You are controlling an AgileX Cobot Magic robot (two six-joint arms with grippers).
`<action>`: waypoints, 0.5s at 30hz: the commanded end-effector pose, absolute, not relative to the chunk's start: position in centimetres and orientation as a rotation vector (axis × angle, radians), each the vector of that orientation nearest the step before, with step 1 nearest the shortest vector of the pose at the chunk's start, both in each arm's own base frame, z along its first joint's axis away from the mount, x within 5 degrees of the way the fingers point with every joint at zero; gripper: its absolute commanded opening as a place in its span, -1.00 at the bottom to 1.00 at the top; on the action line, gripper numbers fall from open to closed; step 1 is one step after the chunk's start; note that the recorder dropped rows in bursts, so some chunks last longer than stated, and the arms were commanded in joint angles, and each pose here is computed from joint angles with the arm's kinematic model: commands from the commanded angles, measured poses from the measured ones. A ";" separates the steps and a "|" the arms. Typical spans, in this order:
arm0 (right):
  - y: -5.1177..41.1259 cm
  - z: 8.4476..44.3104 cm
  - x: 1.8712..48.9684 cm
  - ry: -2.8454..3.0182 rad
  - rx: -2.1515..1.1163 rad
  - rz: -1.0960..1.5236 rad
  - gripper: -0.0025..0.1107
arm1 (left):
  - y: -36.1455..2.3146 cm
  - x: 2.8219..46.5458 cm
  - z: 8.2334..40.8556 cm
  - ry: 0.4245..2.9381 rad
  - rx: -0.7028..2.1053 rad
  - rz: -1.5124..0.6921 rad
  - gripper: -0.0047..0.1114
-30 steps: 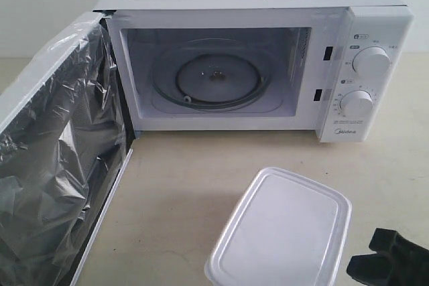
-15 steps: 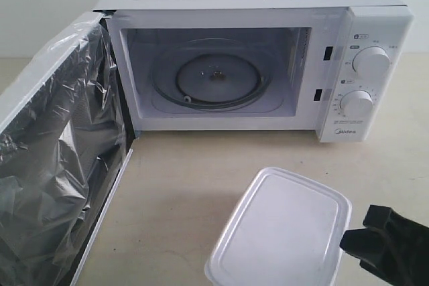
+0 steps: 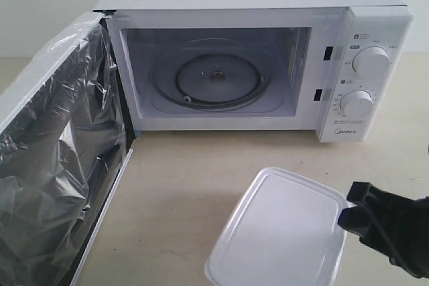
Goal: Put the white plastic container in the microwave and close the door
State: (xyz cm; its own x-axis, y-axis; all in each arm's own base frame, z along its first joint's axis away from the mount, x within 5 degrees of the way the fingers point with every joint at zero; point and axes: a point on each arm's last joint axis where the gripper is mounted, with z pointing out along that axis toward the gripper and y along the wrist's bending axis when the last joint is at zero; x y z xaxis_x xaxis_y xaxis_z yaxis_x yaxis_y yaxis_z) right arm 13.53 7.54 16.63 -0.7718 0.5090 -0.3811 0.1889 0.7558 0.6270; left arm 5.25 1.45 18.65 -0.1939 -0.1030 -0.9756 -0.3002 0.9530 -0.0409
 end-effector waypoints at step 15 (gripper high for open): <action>8.2 15.7 16.4 2.487 0.471 0.613 -0.34 | 1.4 5.2 18.6 1.766 -0.303 0.183 -0.84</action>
State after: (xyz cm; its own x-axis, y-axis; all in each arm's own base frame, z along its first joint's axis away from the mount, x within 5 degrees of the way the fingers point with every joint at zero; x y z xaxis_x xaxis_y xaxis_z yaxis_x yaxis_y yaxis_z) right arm 15.51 7.86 15.12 -0.7962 0.4726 -0.3777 0.2425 0.8213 0.5164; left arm 5.25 1.45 18.65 -0.1939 -0.1030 -0.9756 -0.3002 0.9530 -0.0409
